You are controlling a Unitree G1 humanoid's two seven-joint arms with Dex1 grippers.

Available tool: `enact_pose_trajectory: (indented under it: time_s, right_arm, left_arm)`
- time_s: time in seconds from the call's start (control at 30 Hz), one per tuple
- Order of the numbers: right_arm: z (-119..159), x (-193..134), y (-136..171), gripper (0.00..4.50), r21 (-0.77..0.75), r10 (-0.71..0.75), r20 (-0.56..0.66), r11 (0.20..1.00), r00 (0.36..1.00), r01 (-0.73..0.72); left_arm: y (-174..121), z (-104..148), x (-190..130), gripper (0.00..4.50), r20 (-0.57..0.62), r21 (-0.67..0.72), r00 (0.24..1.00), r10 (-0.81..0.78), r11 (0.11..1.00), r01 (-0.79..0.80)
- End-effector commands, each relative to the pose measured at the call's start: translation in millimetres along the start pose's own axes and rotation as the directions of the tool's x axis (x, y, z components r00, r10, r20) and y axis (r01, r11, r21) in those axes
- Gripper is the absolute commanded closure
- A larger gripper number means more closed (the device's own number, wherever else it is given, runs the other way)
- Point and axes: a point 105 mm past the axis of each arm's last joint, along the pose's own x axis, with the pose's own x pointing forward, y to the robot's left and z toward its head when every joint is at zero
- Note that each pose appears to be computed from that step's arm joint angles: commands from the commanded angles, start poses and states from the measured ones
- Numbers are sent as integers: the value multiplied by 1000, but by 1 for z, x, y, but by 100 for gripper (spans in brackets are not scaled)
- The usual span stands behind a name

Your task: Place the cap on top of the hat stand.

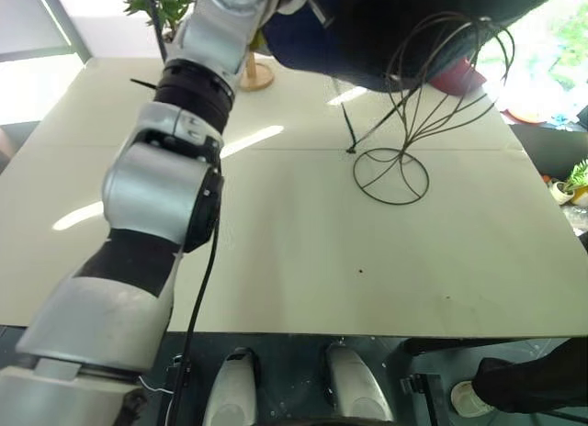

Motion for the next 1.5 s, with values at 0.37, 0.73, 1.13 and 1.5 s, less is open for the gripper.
enact_pose_trajectory:
  time_s: [0.37, 0.73, 1.13, 1.5]
  right_arm:
    - [-3, -24, -9, 0, -9, -108, -10, 994, 994, 108]
    - [-8, -35, -18, 0, 16, -164, -33, 986, 986, 165]
    - [-25, -49, -15, 0, 26, -207, -140, 977, 968, 212]
    - [-30, -50, -12, 0, 11, -219, -176, 975, 960, 224]
  left_arm:
    - [-21, 82, -7, 445, 380, 240, 924, -51, 970, -46]
    - [-82, 36, -51, 445, 472, 582, 850, -232, 807, -104]
    - [-129, -25, -72, 445, 357, 814, 827, -434, 580, -47]
    - [-139, -72, -80, 445, 211, 726, 878, -430, 671, 155]
